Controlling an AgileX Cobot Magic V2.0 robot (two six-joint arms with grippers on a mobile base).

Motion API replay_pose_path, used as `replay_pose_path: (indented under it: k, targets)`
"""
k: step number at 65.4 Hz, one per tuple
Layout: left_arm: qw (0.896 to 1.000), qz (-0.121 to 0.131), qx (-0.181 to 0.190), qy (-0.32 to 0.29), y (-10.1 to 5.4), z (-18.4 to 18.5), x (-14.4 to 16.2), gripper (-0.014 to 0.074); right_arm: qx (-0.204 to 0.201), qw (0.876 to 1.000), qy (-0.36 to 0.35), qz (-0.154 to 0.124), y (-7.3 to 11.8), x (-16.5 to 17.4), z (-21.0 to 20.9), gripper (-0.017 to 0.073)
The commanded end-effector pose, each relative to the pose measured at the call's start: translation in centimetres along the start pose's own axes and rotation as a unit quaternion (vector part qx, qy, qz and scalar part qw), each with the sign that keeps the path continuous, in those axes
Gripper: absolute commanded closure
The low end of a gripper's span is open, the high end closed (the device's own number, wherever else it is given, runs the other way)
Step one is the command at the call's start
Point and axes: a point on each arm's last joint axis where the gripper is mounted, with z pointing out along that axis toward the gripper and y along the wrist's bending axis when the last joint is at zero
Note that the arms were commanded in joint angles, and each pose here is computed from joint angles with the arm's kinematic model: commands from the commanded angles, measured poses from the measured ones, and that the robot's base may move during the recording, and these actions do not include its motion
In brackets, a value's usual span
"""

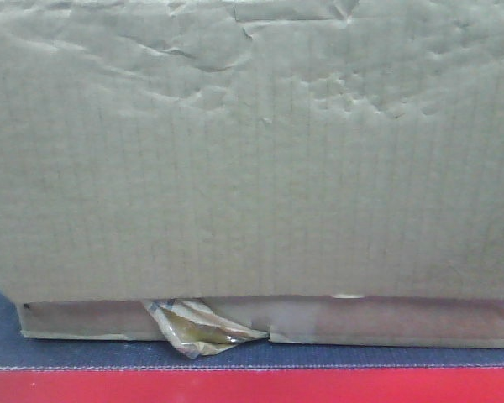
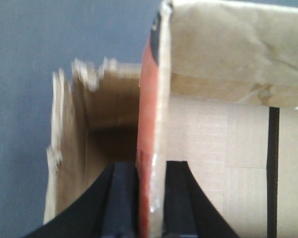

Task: Stack two boxes on right shelf middle

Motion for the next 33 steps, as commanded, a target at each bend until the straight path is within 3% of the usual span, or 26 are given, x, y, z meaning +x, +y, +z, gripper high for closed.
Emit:
replay_pose_path:
  k: [1,7,13,33]
  targets:
    - [1.000,-0.005,-0.011,0.008,-0.1,1.0,0.8,0.0705,0.000,1.000,-0.010,0.000,0.0,-0.2,0.0,0.0724]
    - [0.999,0.001,-0.022,0.042,-0.1,2.5,2.3,0.0705,0.000,1.000,-0.010,0.000,0.0,-0.2,0.0,0.0724]
    - [0.997,-0.001,-0.008,0.079,-0.4,3.9,3.9,0.0705,0.000,1.000,-0.010,0.000,0.0,-0.2,0.0,0.0724]
    - [0.995,0.004,-0.003,0.096,-0.4,6.2,5.7,0.0705,0.000,1.000,-0.010,0.000,0.0,-0.2,0.0,0.0724]
